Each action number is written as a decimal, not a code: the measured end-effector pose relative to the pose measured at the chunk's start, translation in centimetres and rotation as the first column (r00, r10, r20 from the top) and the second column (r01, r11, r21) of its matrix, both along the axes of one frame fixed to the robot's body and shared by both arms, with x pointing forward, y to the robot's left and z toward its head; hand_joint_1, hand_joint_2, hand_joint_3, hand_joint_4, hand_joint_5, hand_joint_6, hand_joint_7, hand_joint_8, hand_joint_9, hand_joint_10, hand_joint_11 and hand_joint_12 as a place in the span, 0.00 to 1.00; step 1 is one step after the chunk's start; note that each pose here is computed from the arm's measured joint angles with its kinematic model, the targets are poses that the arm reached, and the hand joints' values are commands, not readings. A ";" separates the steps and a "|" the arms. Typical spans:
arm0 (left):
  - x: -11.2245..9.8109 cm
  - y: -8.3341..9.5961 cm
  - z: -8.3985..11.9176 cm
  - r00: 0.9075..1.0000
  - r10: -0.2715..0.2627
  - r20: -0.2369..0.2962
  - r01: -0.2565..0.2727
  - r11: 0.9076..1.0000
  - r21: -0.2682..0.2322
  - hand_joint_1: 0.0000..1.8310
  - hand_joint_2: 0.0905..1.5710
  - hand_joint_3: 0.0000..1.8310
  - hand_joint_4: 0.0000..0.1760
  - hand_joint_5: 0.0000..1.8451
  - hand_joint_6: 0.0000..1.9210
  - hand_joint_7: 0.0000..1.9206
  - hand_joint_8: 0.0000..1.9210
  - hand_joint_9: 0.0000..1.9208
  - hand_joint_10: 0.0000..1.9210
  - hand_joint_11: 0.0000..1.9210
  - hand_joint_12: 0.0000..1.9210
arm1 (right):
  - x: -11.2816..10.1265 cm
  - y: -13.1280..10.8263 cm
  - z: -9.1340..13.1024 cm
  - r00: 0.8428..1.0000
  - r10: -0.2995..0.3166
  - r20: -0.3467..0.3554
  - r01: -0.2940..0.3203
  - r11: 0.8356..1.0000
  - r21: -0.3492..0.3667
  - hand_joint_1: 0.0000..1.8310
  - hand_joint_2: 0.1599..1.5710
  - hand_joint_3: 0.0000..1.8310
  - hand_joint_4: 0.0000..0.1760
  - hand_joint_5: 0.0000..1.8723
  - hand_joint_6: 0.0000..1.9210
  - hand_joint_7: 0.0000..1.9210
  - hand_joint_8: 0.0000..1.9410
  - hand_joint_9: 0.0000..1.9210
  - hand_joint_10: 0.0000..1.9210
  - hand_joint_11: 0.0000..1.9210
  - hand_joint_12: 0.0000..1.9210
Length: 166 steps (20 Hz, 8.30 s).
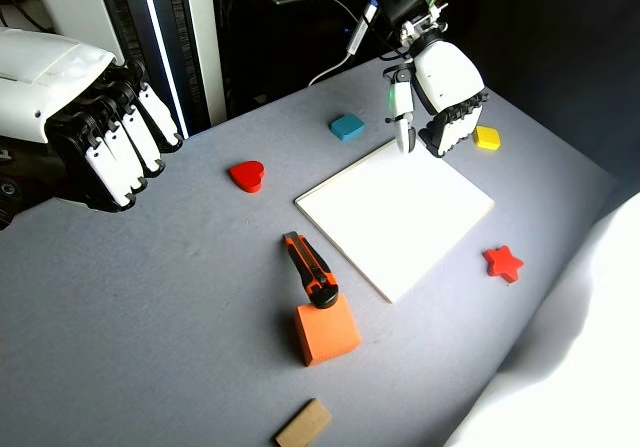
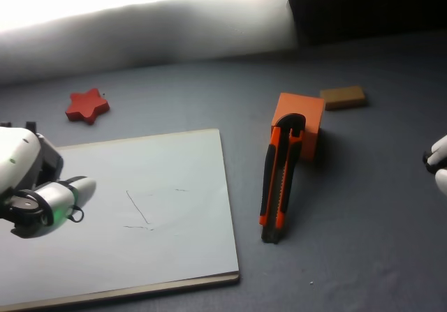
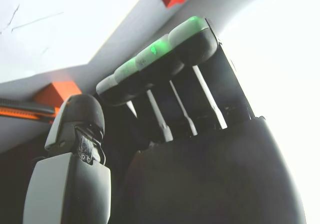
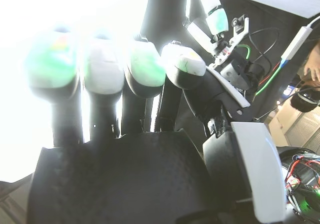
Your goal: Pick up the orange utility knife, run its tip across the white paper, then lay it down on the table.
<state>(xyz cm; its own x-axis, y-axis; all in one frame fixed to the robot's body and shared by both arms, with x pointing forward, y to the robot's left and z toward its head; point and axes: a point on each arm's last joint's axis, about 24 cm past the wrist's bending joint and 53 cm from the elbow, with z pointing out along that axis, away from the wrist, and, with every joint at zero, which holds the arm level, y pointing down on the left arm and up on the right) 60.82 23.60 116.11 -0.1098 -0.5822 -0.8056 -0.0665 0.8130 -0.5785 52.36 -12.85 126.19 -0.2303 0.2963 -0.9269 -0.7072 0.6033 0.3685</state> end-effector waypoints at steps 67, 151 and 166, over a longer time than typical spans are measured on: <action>-0.6 -2.2 -2.6 0.999 0.010 -0.030 -0.011 0.999 -0.038 0.07 0.82 0.00 0.04 0.03 0.00 0.05 0.00 0.06 0.00 0.00 0.36 | 13.9 16.6 -12.8 0.961 0.223 -0.166 -0.276 0.839 -0.469 0.65 0.60 0.04 0.00 0.00 0.00 0.00 0.00 0.00 0.00 0.00 0.00; -0.2 -1.5 -2.8 0.999 0.033 -0.022 -0.033 0.999 -0.040 0.06 0.83 0.00 0.05 0.00 0.00 0.05 0.00 0.06 0.00 0.00 0.28 | 9.6 31.9 -5.9 0.369 0.326 0.870 -0.100 0.945 -0.312 0.84 0.56 0.49 1.00 0.86 1.00 0.98 1.00 1.00 1.00 1.00 1.00; -0.2 -1.5 -2.8 0.999 0.033 -0.023 -0.034 0.999 -0.041 0.07 0.83 0.00 0.06 0.00 0.00 0.05 0.00 0.05 0.00 0.00 0.27 | 9.5 30.1 -8.3 0.389 0.325 0.862 -0.103 0.945 -0.310 0.82 0.58 0.49 1.00 0.88 1.00 0.99 1.00 1.00 1.00 1.00 1.00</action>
<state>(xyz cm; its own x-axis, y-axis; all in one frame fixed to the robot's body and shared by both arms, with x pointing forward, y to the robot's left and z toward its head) 60.64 22.06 113.29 -0.1068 -0.6188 -0.7783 -0.1065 0.7854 -0.6098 61.90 17.27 117.92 0.7285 0.1758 -0.6621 -0.6747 0.3517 -0.6489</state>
